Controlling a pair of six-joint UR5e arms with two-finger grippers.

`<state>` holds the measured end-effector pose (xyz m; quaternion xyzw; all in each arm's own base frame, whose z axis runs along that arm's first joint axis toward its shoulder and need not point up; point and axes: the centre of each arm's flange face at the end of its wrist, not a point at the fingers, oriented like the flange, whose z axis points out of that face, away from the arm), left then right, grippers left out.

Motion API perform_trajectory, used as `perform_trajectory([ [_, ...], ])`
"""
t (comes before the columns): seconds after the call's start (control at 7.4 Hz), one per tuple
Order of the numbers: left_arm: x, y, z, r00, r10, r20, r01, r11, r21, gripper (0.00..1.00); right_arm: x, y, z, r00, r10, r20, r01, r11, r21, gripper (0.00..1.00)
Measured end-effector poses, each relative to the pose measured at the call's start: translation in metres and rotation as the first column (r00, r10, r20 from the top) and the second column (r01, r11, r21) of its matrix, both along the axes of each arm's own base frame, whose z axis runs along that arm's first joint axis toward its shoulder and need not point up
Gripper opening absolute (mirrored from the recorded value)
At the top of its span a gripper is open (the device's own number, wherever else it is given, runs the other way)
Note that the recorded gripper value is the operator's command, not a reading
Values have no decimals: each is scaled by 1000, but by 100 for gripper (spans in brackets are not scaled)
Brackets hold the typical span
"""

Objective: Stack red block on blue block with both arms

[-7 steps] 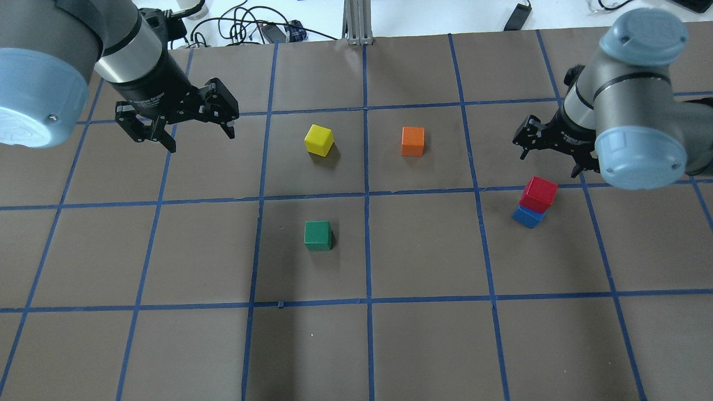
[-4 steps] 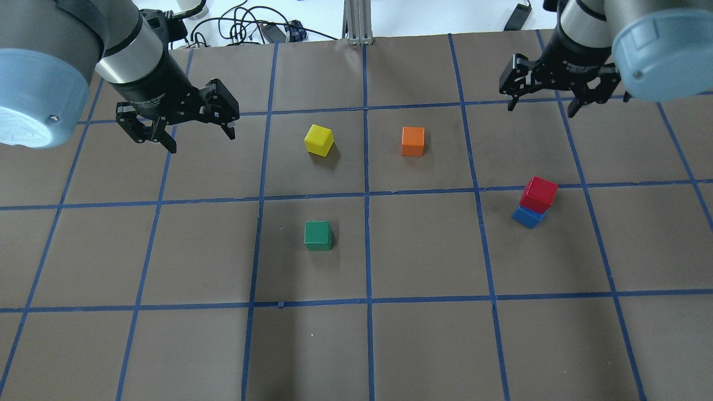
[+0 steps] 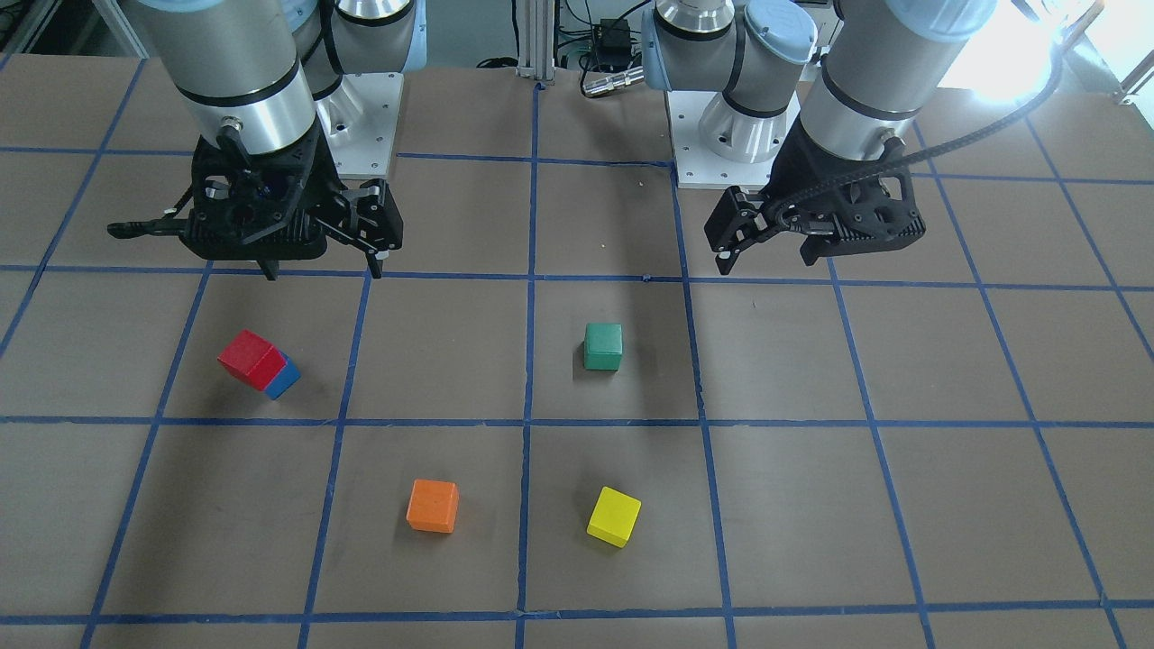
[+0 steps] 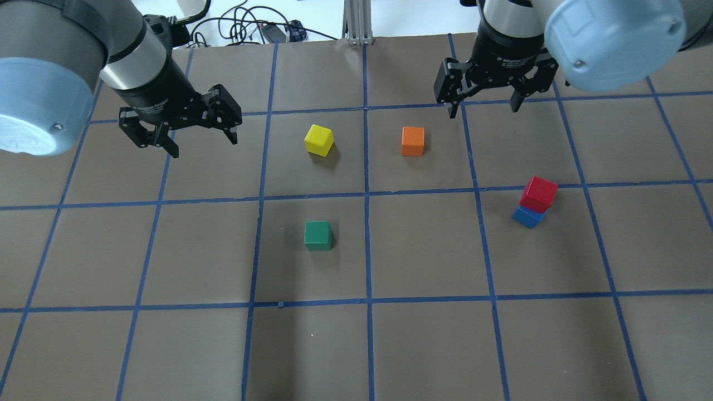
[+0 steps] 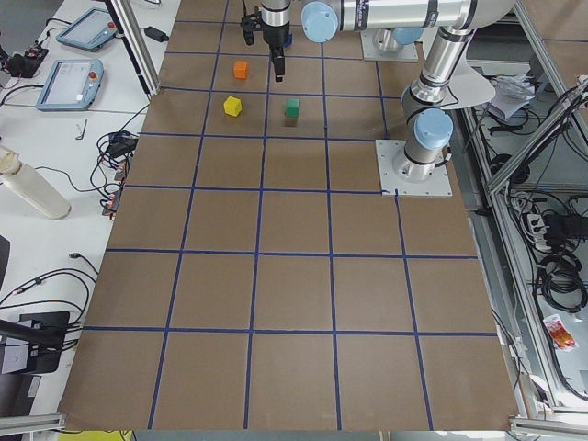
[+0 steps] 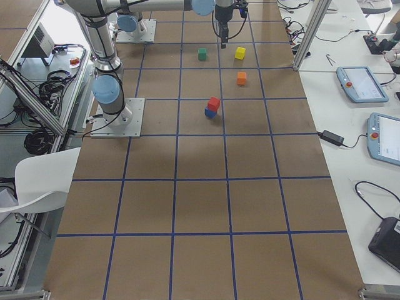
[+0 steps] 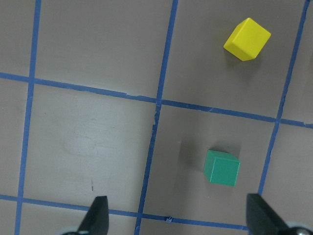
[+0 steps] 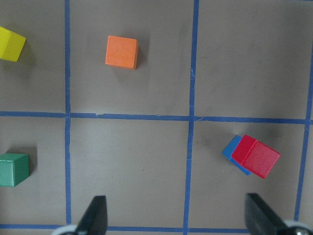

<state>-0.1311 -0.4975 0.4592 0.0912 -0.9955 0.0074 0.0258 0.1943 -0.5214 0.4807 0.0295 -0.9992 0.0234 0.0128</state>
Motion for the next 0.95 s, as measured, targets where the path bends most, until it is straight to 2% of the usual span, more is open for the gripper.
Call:
perform_trajectory([
  [0.54,-2,0,1,1000,-4,2,4,1000,-5,100,-33,-3,12,998,-53,-17,53,998,19,100],
  [0.95,-3,1,2,1000,-10,20,10,1000,-8,100,-36,-5,26,998,-57,-13,57,997,43,100],
])
